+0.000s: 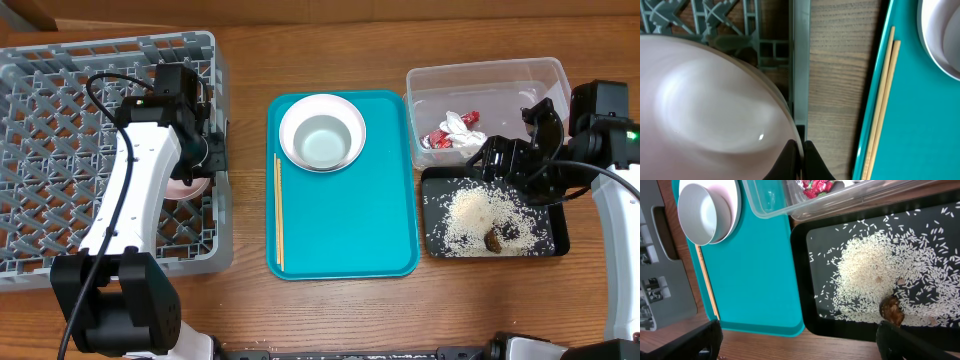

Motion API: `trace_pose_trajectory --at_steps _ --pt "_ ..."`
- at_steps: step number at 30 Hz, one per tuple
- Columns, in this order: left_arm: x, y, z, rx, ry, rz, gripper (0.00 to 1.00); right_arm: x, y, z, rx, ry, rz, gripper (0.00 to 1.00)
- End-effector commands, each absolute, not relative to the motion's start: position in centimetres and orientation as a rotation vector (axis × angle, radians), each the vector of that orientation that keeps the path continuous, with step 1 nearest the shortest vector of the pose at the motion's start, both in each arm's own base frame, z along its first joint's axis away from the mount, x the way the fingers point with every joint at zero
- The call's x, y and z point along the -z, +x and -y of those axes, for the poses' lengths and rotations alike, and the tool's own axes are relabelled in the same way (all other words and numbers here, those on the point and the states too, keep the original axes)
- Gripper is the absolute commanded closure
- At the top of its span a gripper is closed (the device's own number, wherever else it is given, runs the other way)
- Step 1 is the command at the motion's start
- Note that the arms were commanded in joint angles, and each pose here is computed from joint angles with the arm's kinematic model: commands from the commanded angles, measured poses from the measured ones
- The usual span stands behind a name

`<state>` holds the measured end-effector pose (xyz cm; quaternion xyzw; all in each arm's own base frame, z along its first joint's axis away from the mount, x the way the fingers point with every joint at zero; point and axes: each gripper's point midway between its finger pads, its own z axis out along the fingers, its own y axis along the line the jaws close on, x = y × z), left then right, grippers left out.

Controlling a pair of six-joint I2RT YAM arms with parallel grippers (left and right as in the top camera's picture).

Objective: Sort waste into correct bins and load items into the dishwasher

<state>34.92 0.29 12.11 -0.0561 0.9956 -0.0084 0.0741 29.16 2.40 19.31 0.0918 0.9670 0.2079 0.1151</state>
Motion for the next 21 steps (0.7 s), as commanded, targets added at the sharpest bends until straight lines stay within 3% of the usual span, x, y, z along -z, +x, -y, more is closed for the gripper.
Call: trace_pose_trajectory --at_steps 1,10,21 --pt "-13.4 35.1 0.7 0.113 -0.168 -2.974 0.96 -19.9 29.3 -2.6 -0.615 0.254 -2.815 0.0" --pt "-22.3 37.6 2.6 0.454 0.13 -2.715 0.96 -19.9 29.3 -2.6 -0.615 0.253 -2.814 0.0" --pt "-24.9 38.7 -1.3 0.955 0.128 -2.403 0.96 -19.9 29.3 -2.6 -0.615 0.253 -2.813 0.0"
